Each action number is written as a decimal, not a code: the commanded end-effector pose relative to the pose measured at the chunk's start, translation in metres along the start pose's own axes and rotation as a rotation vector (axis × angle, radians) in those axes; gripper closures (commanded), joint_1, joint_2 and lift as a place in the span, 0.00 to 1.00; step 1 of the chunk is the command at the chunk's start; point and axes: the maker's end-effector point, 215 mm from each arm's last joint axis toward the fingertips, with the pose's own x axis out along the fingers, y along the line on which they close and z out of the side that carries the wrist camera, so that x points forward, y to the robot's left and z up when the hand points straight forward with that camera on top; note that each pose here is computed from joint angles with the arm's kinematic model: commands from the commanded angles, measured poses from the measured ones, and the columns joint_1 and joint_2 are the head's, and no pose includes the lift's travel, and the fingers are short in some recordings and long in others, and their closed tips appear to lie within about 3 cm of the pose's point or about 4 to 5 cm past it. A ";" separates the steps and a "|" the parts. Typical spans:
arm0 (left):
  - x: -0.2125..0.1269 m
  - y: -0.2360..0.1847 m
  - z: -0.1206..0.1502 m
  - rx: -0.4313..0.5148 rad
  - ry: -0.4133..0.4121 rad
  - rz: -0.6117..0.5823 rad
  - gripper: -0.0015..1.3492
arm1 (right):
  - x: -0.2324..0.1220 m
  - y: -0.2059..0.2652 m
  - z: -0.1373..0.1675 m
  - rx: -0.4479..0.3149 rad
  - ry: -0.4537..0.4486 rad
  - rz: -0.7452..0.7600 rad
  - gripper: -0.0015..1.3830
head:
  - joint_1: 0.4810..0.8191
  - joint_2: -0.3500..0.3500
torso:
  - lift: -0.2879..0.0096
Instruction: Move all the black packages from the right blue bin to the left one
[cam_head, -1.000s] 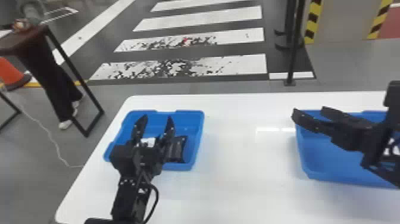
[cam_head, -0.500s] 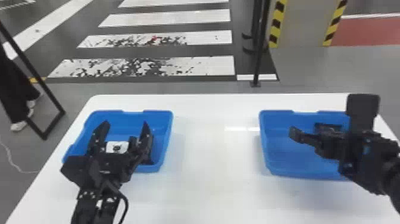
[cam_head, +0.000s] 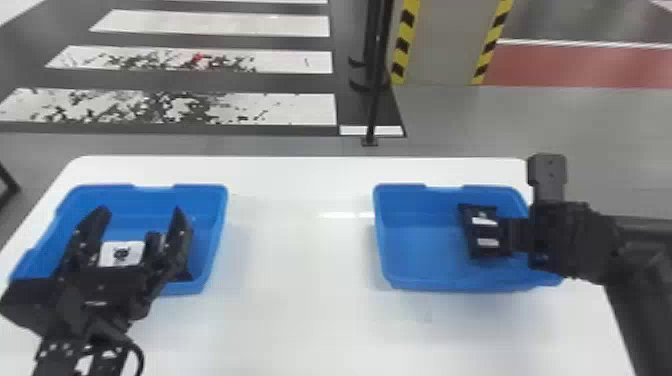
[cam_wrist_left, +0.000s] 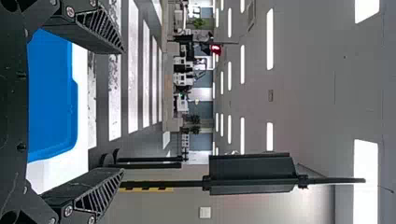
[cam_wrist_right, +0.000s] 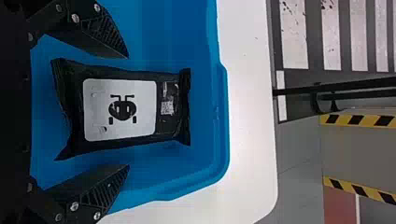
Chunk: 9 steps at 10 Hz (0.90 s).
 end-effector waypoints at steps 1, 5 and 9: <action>-0.002 0.001 0.000 0.001 -0.001 0.000 0.11 | 0.009 -0.007 -0.006 0.011 0.033 -0.007 0.14 | 0.63 0.41 | 0.50; -0.002 0.001 0.001 0.006 -0.004 -0.003 0.11 | 0.013 0.011 -0.007 0.033 0.052 0.058 0.42 | 0.63 0.40 | 0.50; -0.005 0.002 0.002 0.013 -0.009 -0.003 0.11 | 0.009 0.034 -0.010 0.012 0.079 0.098 0.78 | 0.63 0.44 | 0.50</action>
